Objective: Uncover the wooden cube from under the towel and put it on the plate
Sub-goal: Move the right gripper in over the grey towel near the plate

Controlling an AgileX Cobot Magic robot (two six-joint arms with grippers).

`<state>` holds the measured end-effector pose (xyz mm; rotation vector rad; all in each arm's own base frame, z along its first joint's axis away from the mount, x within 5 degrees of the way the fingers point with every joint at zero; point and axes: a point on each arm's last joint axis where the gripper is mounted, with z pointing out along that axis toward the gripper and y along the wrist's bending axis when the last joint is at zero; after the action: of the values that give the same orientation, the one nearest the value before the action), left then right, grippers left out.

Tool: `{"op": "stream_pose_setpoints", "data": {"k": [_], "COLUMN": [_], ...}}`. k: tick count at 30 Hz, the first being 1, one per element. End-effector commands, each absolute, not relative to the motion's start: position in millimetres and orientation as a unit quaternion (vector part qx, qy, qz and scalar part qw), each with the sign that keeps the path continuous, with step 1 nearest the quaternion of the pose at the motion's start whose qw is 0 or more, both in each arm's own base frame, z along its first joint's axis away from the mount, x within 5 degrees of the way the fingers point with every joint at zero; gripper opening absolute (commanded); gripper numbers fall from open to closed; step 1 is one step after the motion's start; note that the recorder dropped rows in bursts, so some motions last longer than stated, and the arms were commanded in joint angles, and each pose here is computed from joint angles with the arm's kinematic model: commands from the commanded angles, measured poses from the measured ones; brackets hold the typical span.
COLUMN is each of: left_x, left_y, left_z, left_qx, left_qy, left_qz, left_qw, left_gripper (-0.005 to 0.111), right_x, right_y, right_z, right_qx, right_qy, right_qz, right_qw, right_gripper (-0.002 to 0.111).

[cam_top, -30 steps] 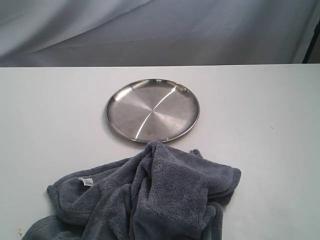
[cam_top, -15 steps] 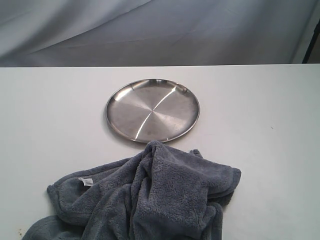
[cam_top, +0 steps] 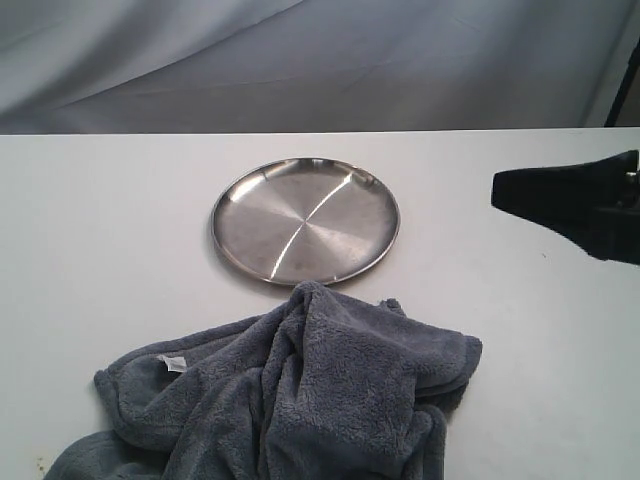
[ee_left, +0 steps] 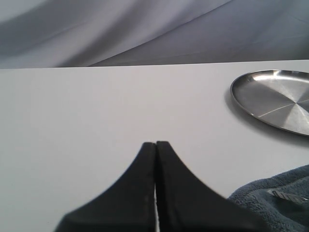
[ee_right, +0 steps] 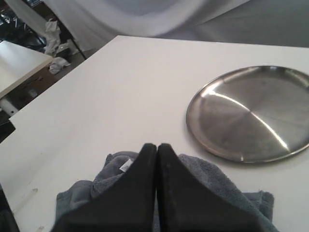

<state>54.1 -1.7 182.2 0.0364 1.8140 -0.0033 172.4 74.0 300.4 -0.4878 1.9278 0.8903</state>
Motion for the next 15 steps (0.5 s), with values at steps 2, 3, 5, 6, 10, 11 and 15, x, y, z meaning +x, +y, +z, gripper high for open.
{"op": "stream_pose_setpoints", "data": {"k": [2, 3, 5, 6, 10, 11, 15], "left_x": [54.2, 54.2, 54.2, 54.2, 54.2, 54.2, 54.2], "left_y": [-1.6, -1.6, -1.6, -1.6, -1.6, -1.6, -1.6], "left_z": [185.0, 185.0, 185.0, 185.0, 185.0, 185.0, 185.0], "left_qx": [0.013, 0.013, 0.013, 0.013, 0.013, 0.013, 0.013], "left_qy": [0.782, 0.782, 0.782, 0.782, 0.782, 0.782, 0.782], "left_qz": [-0.002, -0.002, -0.002, -0.002, -0.002, -0.002, -0.002], "left_qw": [0.623, 0.623, 0.623, 0.623, 0.623, 0.623, 0.623], "left_gripper": [0.0, 0.0, 0.0, 0.0, 0.0, 0.0, 0.0], "right_x": [169.3, 168.3, 168.4, 168.8, 172.8, 173.0, 174.6], "right_y": [77.6, 77.5, 75.5, 74.4, 71.8, 71.9, 72.9], "right_z": [303.5, 304.4, 306.6, 308.6, 312.1, 312.8, 320.2], "right_qx": [-0.231, -0.235, -0.231, -0.227, -0.22, -0.219, -0.211], "right_qy": [0.771, 0.769, 0.768, 0.765, 0.755, 0.753, 0.725], "right_qz": [0.371, 0.368, 0.354, 0.347, 0.328, 0.33, 0.346], "right_qw": [0.463, 0.467, 0.481, 0.492, 0.523, 0.525, 0.556], "right_gripper": [0.0, 0.0, 0.0, 0.0, 0.0, 0.0, 0.0]}}
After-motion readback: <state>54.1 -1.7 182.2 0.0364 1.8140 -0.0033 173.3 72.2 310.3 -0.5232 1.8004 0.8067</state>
